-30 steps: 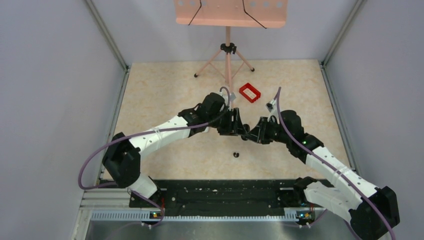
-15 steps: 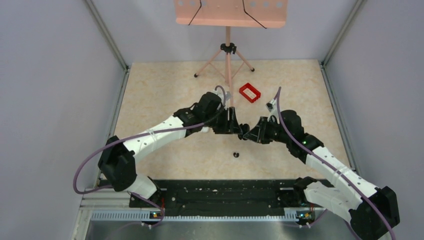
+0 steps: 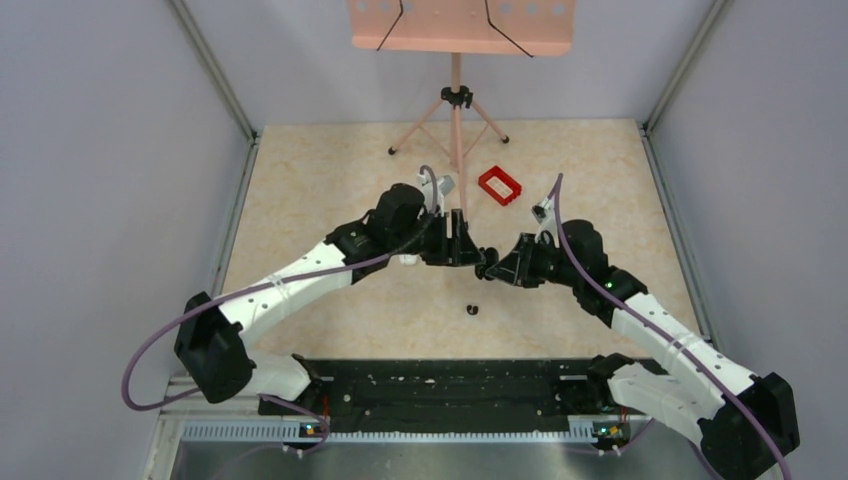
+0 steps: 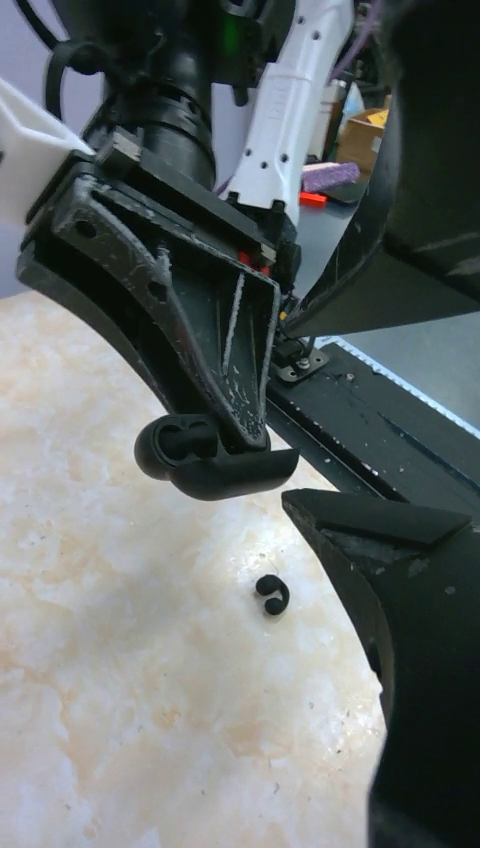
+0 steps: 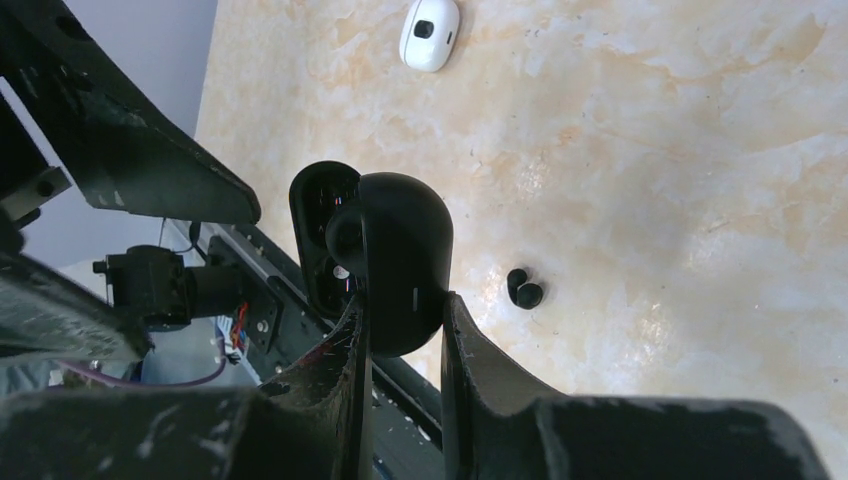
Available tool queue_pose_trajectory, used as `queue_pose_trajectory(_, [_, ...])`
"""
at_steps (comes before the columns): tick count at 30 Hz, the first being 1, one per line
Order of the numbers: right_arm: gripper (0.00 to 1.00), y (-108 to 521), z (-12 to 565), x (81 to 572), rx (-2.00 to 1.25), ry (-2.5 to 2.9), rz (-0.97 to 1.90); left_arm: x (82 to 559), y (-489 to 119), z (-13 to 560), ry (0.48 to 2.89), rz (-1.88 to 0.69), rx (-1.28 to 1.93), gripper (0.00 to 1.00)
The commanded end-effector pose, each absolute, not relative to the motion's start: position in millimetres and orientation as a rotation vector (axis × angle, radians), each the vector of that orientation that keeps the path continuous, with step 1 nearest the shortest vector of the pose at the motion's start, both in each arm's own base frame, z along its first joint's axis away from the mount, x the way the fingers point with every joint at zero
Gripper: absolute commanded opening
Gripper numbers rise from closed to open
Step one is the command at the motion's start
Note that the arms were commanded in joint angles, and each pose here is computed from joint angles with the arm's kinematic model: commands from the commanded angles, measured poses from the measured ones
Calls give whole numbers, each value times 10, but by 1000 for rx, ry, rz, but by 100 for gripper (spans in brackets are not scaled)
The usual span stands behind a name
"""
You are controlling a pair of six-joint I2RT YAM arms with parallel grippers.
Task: Insert the wireless bluetooth earbuds into the charging case
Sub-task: Open the charging case, then pass from the right arm to the left
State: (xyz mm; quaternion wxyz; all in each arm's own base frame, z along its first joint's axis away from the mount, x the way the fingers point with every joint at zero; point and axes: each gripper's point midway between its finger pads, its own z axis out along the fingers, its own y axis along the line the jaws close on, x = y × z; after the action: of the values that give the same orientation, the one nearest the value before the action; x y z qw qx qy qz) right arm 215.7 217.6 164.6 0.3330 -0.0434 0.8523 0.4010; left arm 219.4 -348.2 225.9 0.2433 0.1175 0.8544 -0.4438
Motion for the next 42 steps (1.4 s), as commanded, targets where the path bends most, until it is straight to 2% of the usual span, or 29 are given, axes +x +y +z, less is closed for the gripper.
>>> queue_pose_trajectory(1, [0, 2271, 2055, 2254, -142, 2096, 1117, 2223, -3458, 2315, 2234, -1367, 293, 49])
queue_pose_trajectory(3, [0, 2300, 2075, 2227, -155, 2090, 1148, 2262, -3455, 2421, 2130, -1519, 275, 43])
queue_pose_trajectory(6, [0, 2371, 2110, 2163, -195, 2073, 1216, 2245, -3368, 2441, 2079, -1645, 255, 51])
queue_pose_trajectory(8, [0, 2413, 2125, 2122, -219, 2063, 1259, 2218, -3320, 2454, 2065, -1664, 274, 59])
queue_pose_trajectory(11, [0, 2482, 2149, 2054, -262, 2054, 1331, 2152, -3276, 2499, 2042, -1685, 330, 66])
queue_pose_trajectory(19, [0, 2613, 2299, 2015, -328, 1988, 1454, 2061, -3021, 2709, 1925, -1725, 327, 68])
queue_pose_trajectory(24, [0, 2663, 2344, 2031, -337, 1974, 1492, 2005, -3000, 2654, 1953, -1729, 343, 72])
queue_pose_trajectory(26, [0, 2675, 2365, 2027, -343, 1968, 1508, 2000, -3013, 2642, 1953, -1749, 345, 72])
queue_pose_trajectory(31, [0, 2688, 2359, 2006, -342, 1966, 1530, 1989, -3054, 2677, 1923, -1818, 345, 62])
queue_pose_trajectory(39, [0, 2701, 2381, 2002, -346, 1964, 1546, 1960, -3113, 2663, 1937, -1853, 365, 60])
queue_pose_trajectory(42, [0, 2705, 2385, 2007, -345, 1964, 1548, 1950, -3136, 2679, 1930, -1866, 366, 56])
